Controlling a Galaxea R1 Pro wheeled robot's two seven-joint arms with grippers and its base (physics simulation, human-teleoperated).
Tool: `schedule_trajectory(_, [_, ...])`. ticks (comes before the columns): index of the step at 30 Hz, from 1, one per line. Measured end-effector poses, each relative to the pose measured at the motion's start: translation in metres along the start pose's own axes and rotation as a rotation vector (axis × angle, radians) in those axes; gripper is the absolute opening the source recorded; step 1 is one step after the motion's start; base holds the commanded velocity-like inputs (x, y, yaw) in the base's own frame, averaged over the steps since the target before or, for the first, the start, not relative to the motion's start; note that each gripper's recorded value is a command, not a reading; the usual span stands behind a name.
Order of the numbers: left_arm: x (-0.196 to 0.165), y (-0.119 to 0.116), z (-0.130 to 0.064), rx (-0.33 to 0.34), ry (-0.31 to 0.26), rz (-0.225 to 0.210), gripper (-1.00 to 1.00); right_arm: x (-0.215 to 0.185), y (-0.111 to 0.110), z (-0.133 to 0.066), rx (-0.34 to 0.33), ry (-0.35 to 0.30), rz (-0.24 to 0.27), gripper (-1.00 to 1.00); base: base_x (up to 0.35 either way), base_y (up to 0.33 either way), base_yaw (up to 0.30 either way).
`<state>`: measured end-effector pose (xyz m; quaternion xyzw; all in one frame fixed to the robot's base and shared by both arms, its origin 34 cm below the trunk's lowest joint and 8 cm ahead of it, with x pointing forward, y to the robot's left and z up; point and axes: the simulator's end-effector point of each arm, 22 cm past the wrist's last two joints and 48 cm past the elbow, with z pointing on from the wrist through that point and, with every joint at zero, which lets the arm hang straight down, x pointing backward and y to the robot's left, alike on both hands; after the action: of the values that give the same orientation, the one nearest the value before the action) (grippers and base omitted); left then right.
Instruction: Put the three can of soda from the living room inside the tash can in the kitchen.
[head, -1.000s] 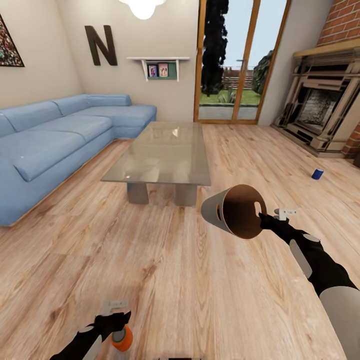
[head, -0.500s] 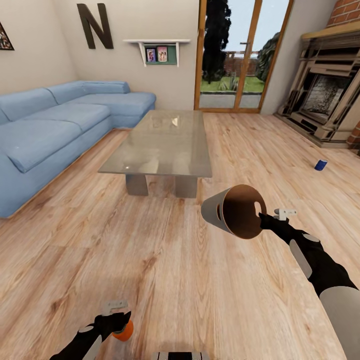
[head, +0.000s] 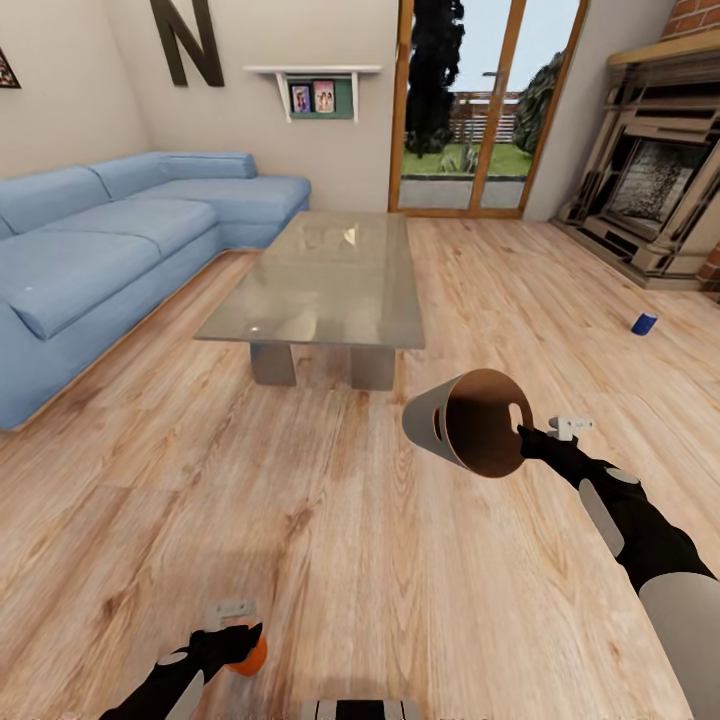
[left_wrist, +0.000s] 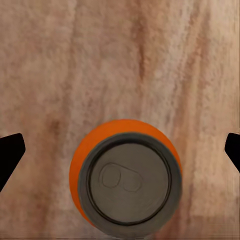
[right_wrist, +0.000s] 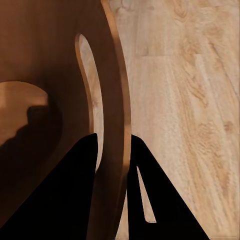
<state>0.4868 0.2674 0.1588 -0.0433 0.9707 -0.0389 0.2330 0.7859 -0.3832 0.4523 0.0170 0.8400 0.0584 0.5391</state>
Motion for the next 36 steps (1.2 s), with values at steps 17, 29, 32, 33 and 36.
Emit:
schedule_trajectory(17, [0.02, 0.002, 0.009, -0.003, 0.041, -0.002, 1.0, 0.028, -0.003, 0.01, 0.003, 0.04, 0.004, -1.0, 0.0, 0.0, 0.0])
schedule_trajectory(29, [0.031, 0.003, 0.013, -0.006, 0.061, -0.003, 1.0, 0.042, -0.005, 0.015, 0.006, 0.061, 0.005, -1.0, 0.0, 0.0, 0.0])
schedule_trajectory(32, [0.032, 0.004, 0.014, -0.006, 0.065, -0.003, 1.0, 0.045, -0.005, 0.015, 0.006, 0.065, 0.006, -1.0, 0.0, 0.0, 0.0])
schedule_trajectory(33, [0.032, 0.004, 0.014, -0.006, 0.064, -0.003, 1.0, 0.045, -0.005, 0.015, 0.005, 0.065, 0.007, -1.0, 0.0, 0.0, 0.0])
schedule_trajectory(36, [0.032, 0.004, 0.014, -0.006, 0.064, -0.003, 1.0, 0.045, -0.005, 0.015, 0.006, 0.065, 0.005, -1.0, 0.0, 0.0, 0.0])
